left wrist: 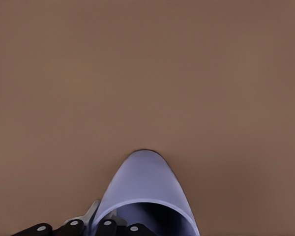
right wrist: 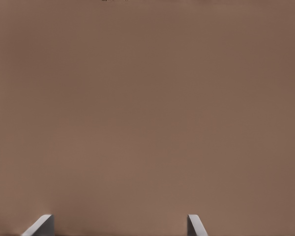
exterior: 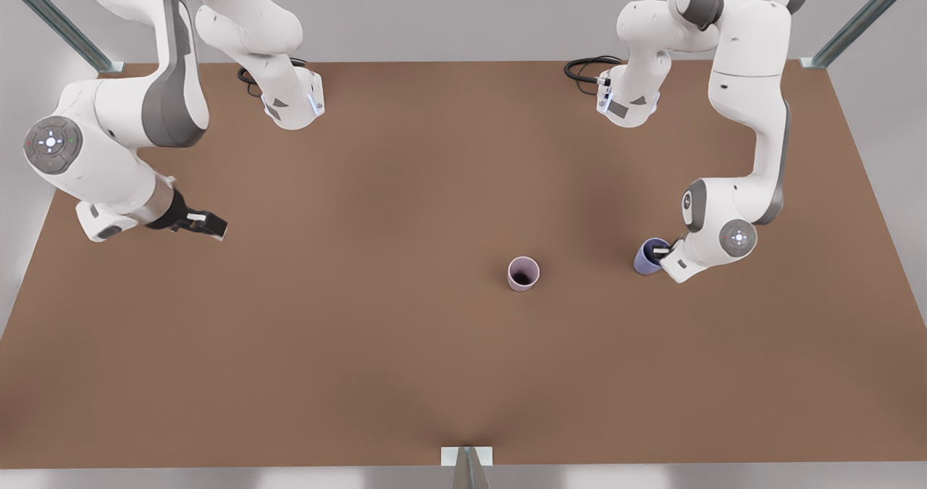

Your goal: Stack the cups, with the pink cup at the bottom and the purple cup at the top

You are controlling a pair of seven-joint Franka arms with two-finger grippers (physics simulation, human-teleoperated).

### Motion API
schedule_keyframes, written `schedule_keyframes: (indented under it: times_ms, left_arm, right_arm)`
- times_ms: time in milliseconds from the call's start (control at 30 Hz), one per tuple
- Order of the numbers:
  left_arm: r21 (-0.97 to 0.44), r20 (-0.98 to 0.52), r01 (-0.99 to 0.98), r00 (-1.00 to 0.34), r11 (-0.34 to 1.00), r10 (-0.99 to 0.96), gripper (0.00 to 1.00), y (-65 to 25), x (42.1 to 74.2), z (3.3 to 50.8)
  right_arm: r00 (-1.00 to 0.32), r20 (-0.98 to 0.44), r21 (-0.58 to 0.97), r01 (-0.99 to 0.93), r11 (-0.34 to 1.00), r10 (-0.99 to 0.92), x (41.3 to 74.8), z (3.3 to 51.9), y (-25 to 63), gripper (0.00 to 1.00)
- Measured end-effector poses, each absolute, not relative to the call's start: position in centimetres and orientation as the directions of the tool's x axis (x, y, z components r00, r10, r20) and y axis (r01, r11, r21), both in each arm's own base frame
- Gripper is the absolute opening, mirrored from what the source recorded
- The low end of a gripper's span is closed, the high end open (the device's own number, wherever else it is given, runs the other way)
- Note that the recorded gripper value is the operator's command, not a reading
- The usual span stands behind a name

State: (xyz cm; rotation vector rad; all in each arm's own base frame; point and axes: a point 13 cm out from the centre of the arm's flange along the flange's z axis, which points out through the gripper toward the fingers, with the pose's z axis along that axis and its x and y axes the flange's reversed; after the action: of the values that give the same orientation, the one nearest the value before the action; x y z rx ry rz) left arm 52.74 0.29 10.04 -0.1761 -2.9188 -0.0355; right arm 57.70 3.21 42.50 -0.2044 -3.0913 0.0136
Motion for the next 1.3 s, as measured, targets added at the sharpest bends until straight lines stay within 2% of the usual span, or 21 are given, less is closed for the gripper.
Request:
schedule_keyframes:
  times_ms: [100, 167, 267, 333, 433, 533, 600, 933, 1300]
  left_arm:
    - [0.01, 0.189, 0.122, -0.975, 0.993, 0.118, 0.21, -0.2, 54.1, 11.3]
    - [-0.013, 0.09, 0.119, -0.989, 0.993, 0.12, 0.21, -2.7, 59.8, 17.7]
    - [-0.038, 0.034, 0.19, -0.981, 0.981, 0.191, 0.21, -10.4, 64.4, 25.7]
    - [-0.046, 0.042, 0.257, -0.965, 0.965, 0.259, 0.21, -17.1, 64.3, 28.3]
    - [-0.042, 0.079, 0.343, -0.935, 0.938, 0.346, 0.21, -27.3, 62.5, 28.3]
    - [-0.038, 0.102, 0.336, -0.936, 0.941, 0.338, 0.21, -31.4, 62.3, 27.5]
    - [-0.037, 0.125, 0.329, -0.935, 0.943, 0.331, 0.21, -33.5, 61.1, 27.0]
    - [-0.007, 0.238, 0.213, -0.948, 0.977, 0.209, 0.21, -34.1, 57.2, 22.6]
    - [-0.014, 0.199, 0.116, -0.973, 0.993, 0.116, 0.21, -34.5, 58.1, 21.6]
  right_arm:
    - [-0.997, 0.006, -0.003, -0.082, 0.997, -0.082, 58.8, 42.4, 3.3, 1.0]
    - [-0.987, -0.01, -0.004, -0.162, 0.987, -0.162, 59.3, 42.8, 3.4, 1.0]
    - [-0.984, 0.004, -0.003, -0.177, 0.984, -0.177, 59.0, 42.8, 3.4, 1.0]
    - [-0.988, 0.019, 0.002, -0.156, 0.988, -0.156, 59.3, 42.7, 3.4, 1.0]
    - [-0.991, 0.053, 0.011, -0.12, 0.993, -0.12, 59.9, 41.9, 3.1, 1.0]
    - [-0.993, 0.078, 0.013, -0.084, 0.996, -0.085, 59.6, 41.4, 2.5, 1.0]
    - [-0.994, 0.088, 0.013, -0.065, 0.998, -0.066, 59.4, 41.2, 2.4, 1.0]
    - [-0.994, 0.113, 0.016, 0.002, 1.0, 0.0, 59.7, 40.1, 1.8, 1.0]
    - [-0.992, 0.116, 0.016, 0.043, 0.999, 0.041, 59.7, 40.1, 1.8, 1.0]
